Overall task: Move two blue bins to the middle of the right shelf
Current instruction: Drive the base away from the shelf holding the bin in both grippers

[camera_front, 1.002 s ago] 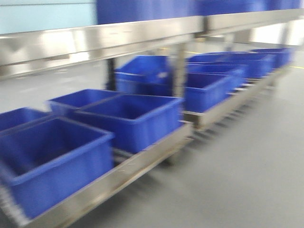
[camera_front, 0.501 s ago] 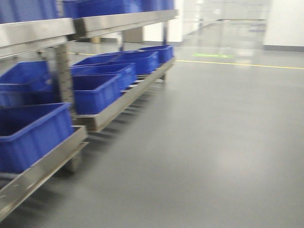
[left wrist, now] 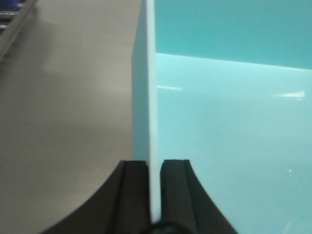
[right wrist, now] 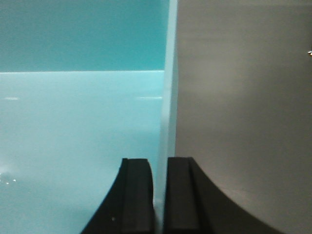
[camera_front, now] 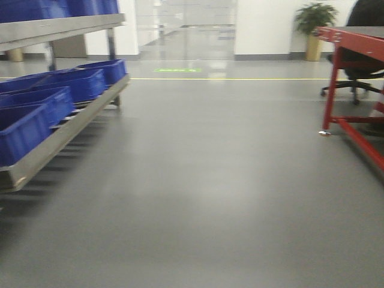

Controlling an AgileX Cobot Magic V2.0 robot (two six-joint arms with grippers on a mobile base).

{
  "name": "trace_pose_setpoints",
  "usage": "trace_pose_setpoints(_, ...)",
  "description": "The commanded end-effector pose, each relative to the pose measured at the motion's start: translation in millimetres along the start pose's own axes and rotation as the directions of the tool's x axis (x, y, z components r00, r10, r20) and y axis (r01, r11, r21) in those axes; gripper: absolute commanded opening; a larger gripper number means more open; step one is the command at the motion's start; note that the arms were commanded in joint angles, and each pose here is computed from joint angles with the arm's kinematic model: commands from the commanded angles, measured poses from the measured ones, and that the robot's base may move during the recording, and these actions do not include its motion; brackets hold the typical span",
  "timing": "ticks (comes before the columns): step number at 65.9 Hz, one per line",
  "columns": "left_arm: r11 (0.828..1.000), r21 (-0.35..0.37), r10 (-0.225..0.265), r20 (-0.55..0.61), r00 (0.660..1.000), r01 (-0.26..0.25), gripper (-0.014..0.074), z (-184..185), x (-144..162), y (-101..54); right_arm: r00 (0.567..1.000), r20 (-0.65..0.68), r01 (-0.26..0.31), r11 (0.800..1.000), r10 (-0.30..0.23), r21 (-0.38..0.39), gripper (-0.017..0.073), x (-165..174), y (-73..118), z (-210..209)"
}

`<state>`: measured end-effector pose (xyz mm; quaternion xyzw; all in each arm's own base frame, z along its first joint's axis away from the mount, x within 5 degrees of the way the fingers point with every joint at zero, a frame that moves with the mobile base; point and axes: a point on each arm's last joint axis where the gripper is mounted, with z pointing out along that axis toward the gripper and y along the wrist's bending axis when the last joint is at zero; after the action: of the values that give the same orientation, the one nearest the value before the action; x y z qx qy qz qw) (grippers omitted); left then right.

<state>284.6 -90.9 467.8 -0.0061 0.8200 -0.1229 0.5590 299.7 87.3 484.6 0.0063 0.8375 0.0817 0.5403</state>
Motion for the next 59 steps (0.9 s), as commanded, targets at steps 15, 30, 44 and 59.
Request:
trace_pose_setpoints(15,1.0,0.027,-0.012,0.064,0.998,0.01,-0.0111,-5.7,-8.2,-1.9,0.998,0.061,0.019,1.0,-0.018,-0.006,-0.0162,-7.8,-0.2,-6.6)
trace_pose_setpoints(30,1.0,0.027,-0.012,0.064,0.998,0.01,-0.0111,-5.7,-8.2,-1.9,0.998,0.061,0.019,1.0,-0.018,-0.006,-0.0162,-7.8,-0.2,-6.6)
trace_pose_setpoints(44,1.0,0.027,-0.012,0.064,0.998,0.01,-0.0111,-5.7,-8.2,-1.9,0.998,0.061,0.019,1.0,-0.018,-0.006,-0.0162,-7.8,-0.2,-6.6)
trace_pose_setpoints(59,1.0,0.027,-0.012,0.064,0.998,0.01,-0.0111,-5.7,-8.2,-1.9,0.998,0.061,0.019,1.0,-0.018,-0.006,-0.0162,-7.8,-0.2,-6.6)
